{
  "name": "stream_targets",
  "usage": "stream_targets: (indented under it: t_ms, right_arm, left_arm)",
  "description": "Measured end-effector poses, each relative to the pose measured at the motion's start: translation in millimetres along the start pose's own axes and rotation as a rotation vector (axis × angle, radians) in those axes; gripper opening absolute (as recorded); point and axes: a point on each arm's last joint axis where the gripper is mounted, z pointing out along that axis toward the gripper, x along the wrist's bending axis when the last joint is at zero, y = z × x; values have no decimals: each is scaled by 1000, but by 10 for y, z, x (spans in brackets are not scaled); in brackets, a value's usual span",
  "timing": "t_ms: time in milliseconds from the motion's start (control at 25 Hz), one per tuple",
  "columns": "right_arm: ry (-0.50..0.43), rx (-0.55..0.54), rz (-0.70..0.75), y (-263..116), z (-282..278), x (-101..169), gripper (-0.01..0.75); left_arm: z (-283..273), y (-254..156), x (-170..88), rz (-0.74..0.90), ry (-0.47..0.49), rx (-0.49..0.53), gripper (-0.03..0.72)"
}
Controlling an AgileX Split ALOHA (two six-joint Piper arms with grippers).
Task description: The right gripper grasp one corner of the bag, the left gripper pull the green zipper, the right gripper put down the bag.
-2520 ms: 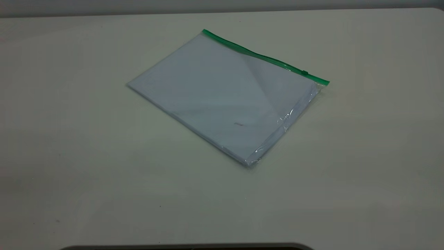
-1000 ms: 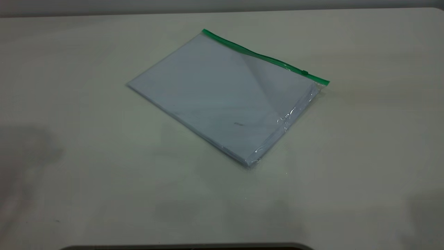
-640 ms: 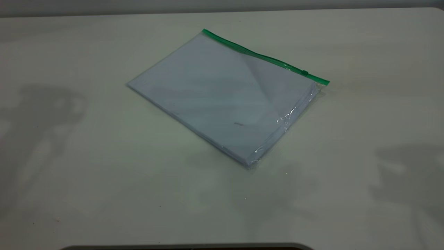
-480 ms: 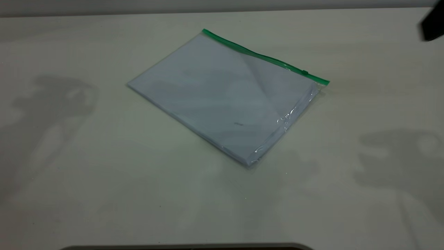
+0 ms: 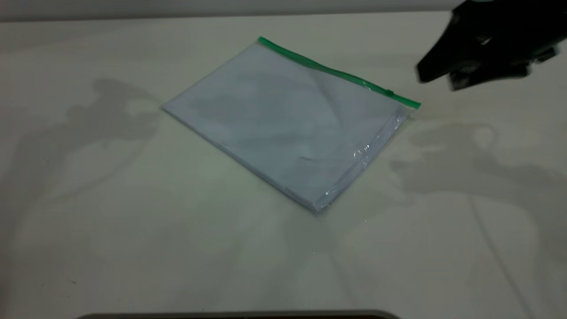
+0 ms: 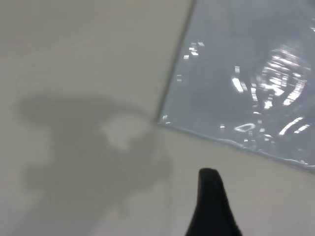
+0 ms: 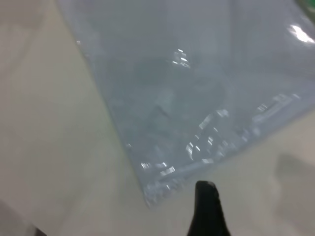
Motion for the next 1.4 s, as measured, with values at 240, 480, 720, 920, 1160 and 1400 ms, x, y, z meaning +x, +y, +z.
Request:
stream_targets:
  t_ms: [240, 480, 720, 920, 1160, 1400]
  right_arm:
    - [54, 0, 7, 11, 451, -243, 589]
    - [48, -7, 68, 37, 672, -612, 589]
    - [53, -13, 78, 33, 860, -888, 589]
    - [54, -44, 49, 52, 966, -959, 589]
    - [75, -95, 49, 31, 1049, -992, 589]
    - [166, -129, 82, -56, 1178, -991, 589]
  left_arm:
    - [148, -29, 23, 15, -38, 20, 587]
    - [255, -59, 46, 6, -48, 42, 587]
    - [421, -25, -91, 53, -45, 39, 587]
    - [478, 22, -192, 88, -29, 12, 587]
    - [485, 34, -206, 94, -23, 3, 587]
    - [488, 37, -212, 96, -22, 1, 587]
